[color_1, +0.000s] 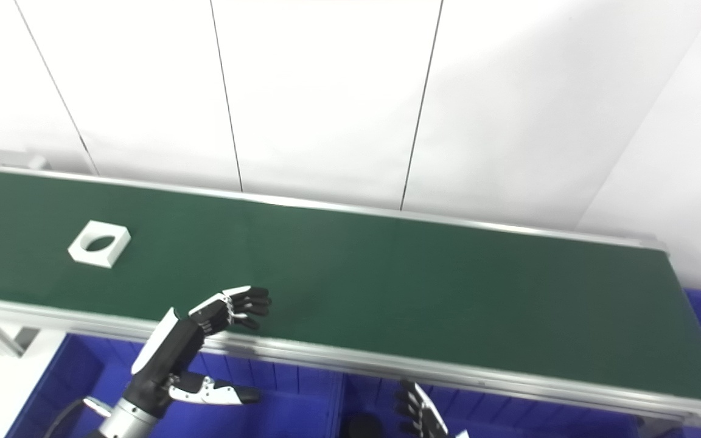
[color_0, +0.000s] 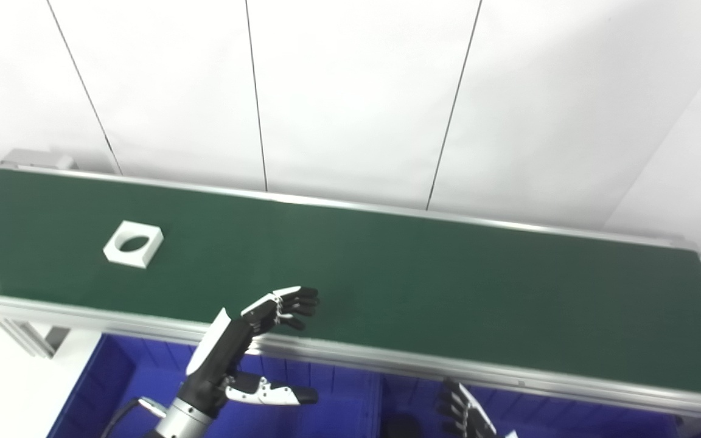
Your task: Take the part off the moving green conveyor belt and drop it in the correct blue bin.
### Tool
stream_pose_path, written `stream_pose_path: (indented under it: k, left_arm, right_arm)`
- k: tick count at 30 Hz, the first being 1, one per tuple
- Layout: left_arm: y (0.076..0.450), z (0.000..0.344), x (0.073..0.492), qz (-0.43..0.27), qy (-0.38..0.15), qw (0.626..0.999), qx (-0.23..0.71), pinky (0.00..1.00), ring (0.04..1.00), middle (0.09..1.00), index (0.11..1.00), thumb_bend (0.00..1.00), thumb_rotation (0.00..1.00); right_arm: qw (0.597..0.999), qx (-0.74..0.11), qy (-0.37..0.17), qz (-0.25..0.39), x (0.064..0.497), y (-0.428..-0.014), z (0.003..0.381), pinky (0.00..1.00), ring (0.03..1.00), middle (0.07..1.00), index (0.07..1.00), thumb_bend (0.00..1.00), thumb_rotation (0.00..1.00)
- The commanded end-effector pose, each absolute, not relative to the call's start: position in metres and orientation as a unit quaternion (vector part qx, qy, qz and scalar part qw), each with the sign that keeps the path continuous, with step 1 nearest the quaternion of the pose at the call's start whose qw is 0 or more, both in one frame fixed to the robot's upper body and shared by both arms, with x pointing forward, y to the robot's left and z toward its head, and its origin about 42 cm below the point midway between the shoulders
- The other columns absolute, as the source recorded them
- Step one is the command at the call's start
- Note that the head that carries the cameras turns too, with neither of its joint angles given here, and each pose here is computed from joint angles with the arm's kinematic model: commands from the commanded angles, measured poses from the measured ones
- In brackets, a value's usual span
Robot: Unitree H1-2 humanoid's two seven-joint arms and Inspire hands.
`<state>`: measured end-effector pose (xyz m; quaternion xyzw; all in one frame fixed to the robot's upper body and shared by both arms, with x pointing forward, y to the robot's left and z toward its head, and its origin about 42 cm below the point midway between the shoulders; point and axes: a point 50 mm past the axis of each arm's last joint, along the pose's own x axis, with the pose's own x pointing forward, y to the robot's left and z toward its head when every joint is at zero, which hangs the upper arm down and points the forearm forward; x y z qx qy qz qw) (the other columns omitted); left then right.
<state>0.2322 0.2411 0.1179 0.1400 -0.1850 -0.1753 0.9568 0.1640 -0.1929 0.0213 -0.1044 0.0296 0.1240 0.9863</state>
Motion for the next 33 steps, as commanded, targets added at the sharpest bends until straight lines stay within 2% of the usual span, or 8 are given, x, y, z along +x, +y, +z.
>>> stream_pose_path:
  k: [1,6,13,19,25,33]
  left_arm:
    - [0.254,0.142,0.242,-0.186,-0.236,0.939,0.167,0.73,0.79,0.839,0.85,0.84,0.34]
    - [0.276,0.171,0.258,-0.195,-0.265,0.919,0.218,0.74,0.812,0.849,0.857,0.84,0.38]
    - [0.294,0.209,0.287,-0.203,-0.274,0.896,0.283,0.76,0.842,0.872,0.868,0.79,0.35]
    - [0.301,0.231,0.321,-0.207,-0.253,0.877,0.353,0.75,0.834,0.878,0.872,0.77,0.34]
    - [0.313,0.234,0.359,-0.208,-0.214,0.855,0.424,0.76,0.838,0.89,0.877,0.79,0.36]
    - [0.325,0.234,0.401,-0.193,-0.149,0.826,0.508,0.76,0.859,0.888,0.871,0.82,0.34]
  right_arm:
    - [0.987,-0.101,-0.018,0.12,0.172,-0.189,0.031,0.75,0.828,0.857,0.91,0.85,0.24]
    - [0.987,-0.106,-0.022,0.12,0.172,-0.189,0.029,0.74,0.818,0.85,0.907,0.86,0.26]
    - [0.987,-0.106,-0.033,0.117,0.175,-0.192,0.029,0.73,0.811,0.841,0.9,0.86,0.24]
    - [0.985,-0.112,-0.038,0.123,0.177,-0.195,0.029,0.73,0.816,0.851,0.904,0.84,0.24]
    - [0.986,-0.107,-0.04,0.118,0.178,-0.198,0.028,0.73,0.812,0.845,0.9,0.85,0.22]
    - [0.986,-0.109,-0.04,0.117,0.179,-0.2,0.027,0.72,0.803,0.839,0.898,0.85,0.24]
